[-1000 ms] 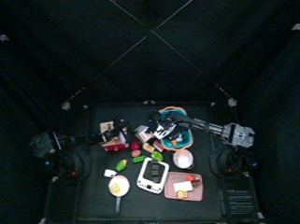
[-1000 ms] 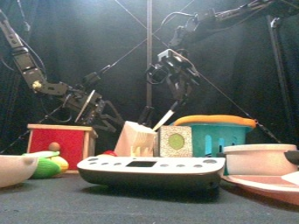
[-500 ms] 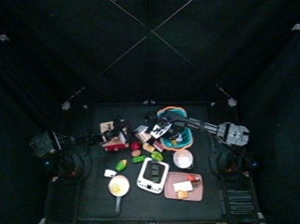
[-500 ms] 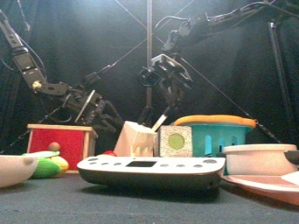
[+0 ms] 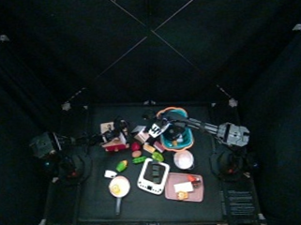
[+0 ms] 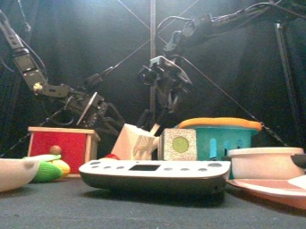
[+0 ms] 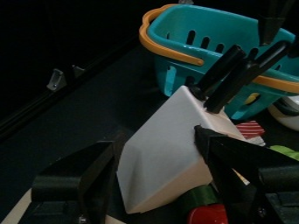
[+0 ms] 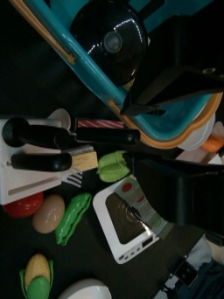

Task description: Drop cleaver on plate

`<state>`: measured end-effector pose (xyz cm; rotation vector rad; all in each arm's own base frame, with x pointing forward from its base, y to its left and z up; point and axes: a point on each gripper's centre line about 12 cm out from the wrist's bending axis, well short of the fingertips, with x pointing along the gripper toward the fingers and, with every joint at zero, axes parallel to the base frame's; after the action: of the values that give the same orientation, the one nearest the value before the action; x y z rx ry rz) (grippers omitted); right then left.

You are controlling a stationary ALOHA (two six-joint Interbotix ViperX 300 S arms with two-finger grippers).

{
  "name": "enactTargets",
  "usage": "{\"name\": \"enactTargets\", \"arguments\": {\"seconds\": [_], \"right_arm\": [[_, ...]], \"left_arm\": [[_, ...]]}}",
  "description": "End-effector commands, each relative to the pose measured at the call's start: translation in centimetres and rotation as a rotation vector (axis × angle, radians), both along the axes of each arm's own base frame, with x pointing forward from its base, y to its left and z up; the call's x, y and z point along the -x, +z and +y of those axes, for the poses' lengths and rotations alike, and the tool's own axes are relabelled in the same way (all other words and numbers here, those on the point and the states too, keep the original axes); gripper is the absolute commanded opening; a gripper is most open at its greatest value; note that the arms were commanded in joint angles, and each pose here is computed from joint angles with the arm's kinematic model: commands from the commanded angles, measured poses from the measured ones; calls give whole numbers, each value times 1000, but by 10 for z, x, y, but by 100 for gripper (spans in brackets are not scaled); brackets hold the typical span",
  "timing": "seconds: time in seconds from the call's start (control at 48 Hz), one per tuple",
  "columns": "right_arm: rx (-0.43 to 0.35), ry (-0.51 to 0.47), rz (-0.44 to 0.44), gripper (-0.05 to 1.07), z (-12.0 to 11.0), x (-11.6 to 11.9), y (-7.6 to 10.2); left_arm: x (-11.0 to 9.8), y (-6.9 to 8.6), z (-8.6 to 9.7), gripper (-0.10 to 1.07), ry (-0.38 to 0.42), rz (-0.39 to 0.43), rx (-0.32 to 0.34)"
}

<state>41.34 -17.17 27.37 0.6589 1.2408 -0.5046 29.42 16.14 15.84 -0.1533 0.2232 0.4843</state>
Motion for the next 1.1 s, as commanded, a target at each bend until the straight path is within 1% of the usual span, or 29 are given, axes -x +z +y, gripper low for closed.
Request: {"name": "enactTargets", "arguments": {"seconds": [0.0, 0.146, 0.333, 0.583, 0.771, 0.875, 0.979, 1.083], "right_arm": [[22, 2, -52, 82, 1, -1, 18], [23, -1, -52, 83, 0, -1, 18], [22, -3, -75, 83, 0, -3, 19], [13, 12, -91, 83, 9, -8, 17], [3, 25, -99, 83, 18, -10, 19], [-10, 30, -99, 83, 23, -12, 17], [-6, 34, -108, 83, 26, -12, 21], [10, 33, -126, 83, 27, -9, 34]], "left_arm": [[-3, 5, 2, 98, -3, -16, -13], [-4, 6, 1, 98, -3, -18, -13], [-10, 1, 4, 98, -6, -7, -7], [-20, -8, 9, 98, -8, 10, 2], [-20, -8, 9, 98, -9, 10, 1], [-19, -7, 9, 98, -7, 9, 0], [-19, -7, 10, 98, -6, 10, 1], [-17, -8, 10, 98, -3, 11, 2]]}}
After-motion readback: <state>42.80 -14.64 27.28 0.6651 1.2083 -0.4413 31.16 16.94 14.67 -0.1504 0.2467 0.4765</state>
